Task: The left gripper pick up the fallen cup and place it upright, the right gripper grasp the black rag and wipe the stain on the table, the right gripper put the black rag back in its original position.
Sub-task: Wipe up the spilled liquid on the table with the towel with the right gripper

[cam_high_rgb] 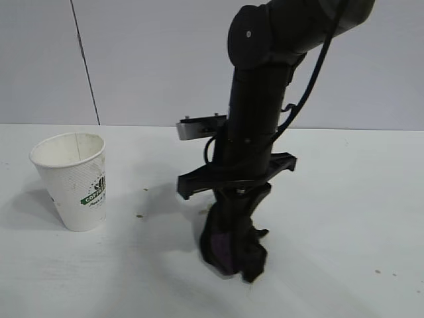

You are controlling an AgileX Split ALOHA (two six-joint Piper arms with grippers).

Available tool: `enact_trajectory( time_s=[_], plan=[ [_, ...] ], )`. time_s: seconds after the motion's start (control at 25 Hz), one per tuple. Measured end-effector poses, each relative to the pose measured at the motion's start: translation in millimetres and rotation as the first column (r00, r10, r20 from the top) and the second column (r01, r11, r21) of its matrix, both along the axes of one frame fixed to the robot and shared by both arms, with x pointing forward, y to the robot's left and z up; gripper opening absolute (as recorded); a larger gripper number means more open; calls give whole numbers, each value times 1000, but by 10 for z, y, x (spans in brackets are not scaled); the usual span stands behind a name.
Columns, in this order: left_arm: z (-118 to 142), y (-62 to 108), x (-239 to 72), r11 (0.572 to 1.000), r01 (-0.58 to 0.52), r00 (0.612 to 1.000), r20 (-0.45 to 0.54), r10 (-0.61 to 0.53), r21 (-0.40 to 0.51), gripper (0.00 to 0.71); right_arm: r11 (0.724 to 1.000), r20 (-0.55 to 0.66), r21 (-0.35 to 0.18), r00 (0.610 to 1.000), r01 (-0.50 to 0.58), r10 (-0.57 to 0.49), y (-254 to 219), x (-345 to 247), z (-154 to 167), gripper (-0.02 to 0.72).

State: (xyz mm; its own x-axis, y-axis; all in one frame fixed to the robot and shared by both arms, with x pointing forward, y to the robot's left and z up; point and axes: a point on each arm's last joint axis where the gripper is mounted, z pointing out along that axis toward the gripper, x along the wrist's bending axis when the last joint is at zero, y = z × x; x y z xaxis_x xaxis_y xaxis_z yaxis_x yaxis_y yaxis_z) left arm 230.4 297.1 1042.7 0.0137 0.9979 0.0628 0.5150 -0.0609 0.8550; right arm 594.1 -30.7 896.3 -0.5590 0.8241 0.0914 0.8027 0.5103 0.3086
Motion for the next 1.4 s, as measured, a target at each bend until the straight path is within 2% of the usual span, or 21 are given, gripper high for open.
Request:
enact_trajectory(
  time_s=[0.16,0.28,0.4,0.56,0.64,0.72,0.8,0.96,1.0,1.08,1.2,1.28,1.4],
  plan=[
    [0,0,0,1000,0,1000,0,0,0,354,999,27,13,999,38,-38,-26,62,-18,84],
    [0,0,0,1000,0,1000,0,0,0,354,997,39,-14,996,78,-77,-172,163,-21,84],
    [0,0,0,1000,0,1000,0,0,0,354,987,19,-94,992,127,-126,-473,293,-18,84],
    [0,0,0,1000,0,1000,0,0,0,354,959,-66,-204,975,196,-214,-921,389,-4,84],
    [0,0,0,1000,0,1000,0,0,0,354,949,-116,-252,967,192,-226,-1059,376,15,83],
    [0,0,0,1000,0,1000,0,0,0,354,944,-190,-300,961,140,-202,-1131,316,23,83],
    [0,0,0,1000,0,1000,0,0,0,354,952,-268,-293,949,84,-166,-1119,240,23,83],
    [0,0,0,1000,0,1000,0,0,0,354,991,-393,-133,919,-18,-36,-862,69,20,83],
    [0,0,0,1000,0,1000,0,0,0,354,994,-397,-95,918,-51,9,-748,20,28,83],
    [0,0,0,1000,0,1000,0,0,0,354,992,-385,-55,920,-110,81,-542,-73,40,83],
    [0,0,0,1000,0,1000,0,0,0,354,984,-376,-53,916,-173,141,-349,-194,47,83],
    [0,0,0,1000,0,1000,0,0,0,354,979,-388,-75,910,-188,145,-337,-230,53,83],
    [0,0,0,1000,0,1000,0,0,0,354,960,-412,-181,903,-212,121,-441,-244,51,83]
  ],
)
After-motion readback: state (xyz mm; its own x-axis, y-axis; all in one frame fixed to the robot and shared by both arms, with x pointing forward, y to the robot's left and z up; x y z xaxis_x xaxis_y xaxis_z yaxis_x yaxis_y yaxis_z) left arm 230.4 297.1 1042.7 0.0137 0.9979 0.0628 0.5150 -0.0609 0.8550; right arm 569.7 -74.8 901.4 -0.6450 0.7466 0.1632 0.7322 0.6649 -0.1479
